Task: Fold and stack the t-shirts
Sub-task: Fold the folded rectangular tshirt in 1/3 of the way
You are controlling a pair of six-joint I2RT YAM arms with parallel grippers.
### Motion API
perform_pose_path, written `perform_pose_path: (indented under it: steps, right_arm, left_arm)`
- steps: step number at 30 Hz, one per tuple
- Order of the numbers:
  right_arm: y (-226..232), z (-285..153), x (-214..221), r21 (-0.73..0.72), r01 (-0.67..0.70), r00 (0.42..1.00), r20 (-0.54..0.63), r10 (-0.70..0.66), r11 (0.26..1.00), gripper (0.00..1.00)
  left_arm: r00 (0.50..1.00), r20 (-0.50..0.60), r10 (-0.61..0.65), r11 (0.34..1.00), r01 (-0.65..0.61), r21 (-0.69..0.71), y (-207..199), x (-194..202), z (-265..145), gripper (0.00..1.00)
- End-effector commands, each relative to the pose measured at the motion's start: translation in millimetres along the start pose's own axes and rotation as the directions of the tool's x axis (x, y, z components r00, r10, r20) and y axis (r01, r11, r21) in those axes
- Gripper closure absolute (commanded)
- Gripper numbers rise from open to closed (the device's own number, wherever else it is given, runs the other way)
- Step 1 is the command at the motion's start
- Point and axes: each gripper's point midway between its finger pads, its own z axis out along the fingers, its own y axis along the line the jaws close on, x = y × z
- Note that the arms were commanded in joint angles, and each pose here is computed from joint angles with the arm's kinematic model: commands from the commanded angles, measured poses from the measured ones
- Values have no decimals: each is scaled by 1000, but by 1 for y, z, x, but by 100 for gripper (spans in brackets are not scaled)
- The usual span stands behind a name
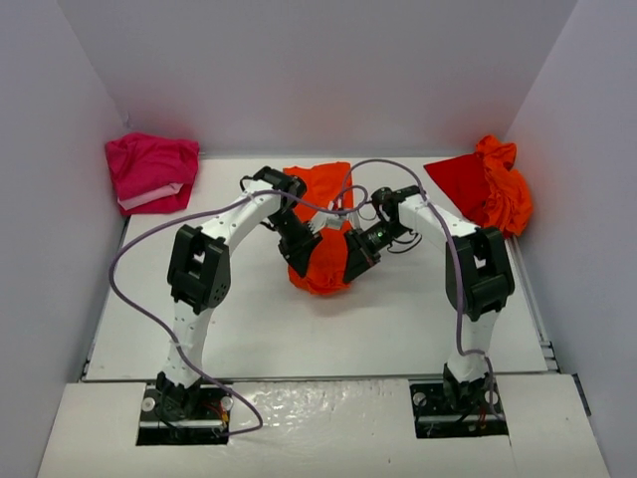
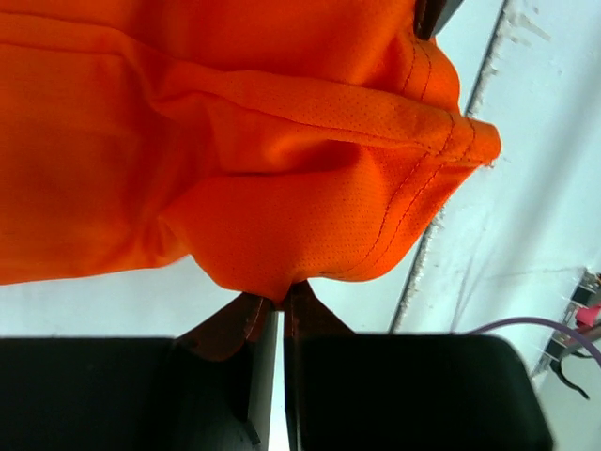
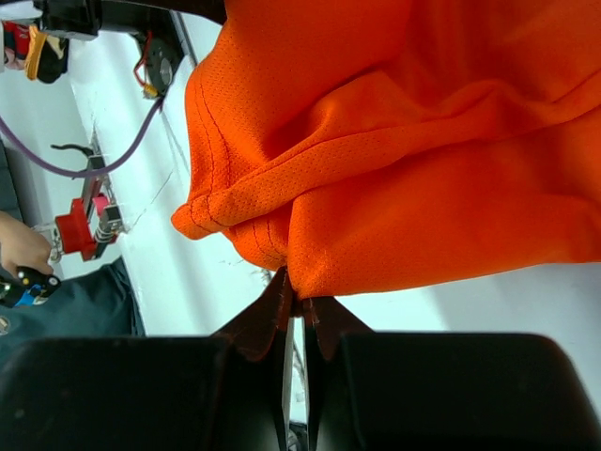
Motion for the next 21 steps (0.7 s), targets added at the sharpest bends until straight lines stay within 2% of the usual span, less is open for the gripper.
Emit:
perform_pose_path:
  steps: [1,5,9,15,21]
  right_arm:
    - [-4,-12,-24,-11,88,995,38,-88,996,100]
    - [-33,-27,-46,16,58,994,90,-59,998,100]
    - [-43,-38,-65,38,68,990,125,-72,997,100]
    - [-51,-48,-83,63,84,983,157,-93,994,100]
    - [-64,-50,-98,69,82,981,173,-93,994,100]
  left_arm:
    - [989,-85,-121,991,125,38,-20,20,-24,100]
    - [988,-34,-154,988,153,-11,9,15,-37,100]
    - [984,10,-180,983,180,-38,28,11,-56,100]
    - [980,73,-187,978,193,-75,43,6,-77,100]
    - [977,94,-194,975,202,-94,58,-4,-82,100]
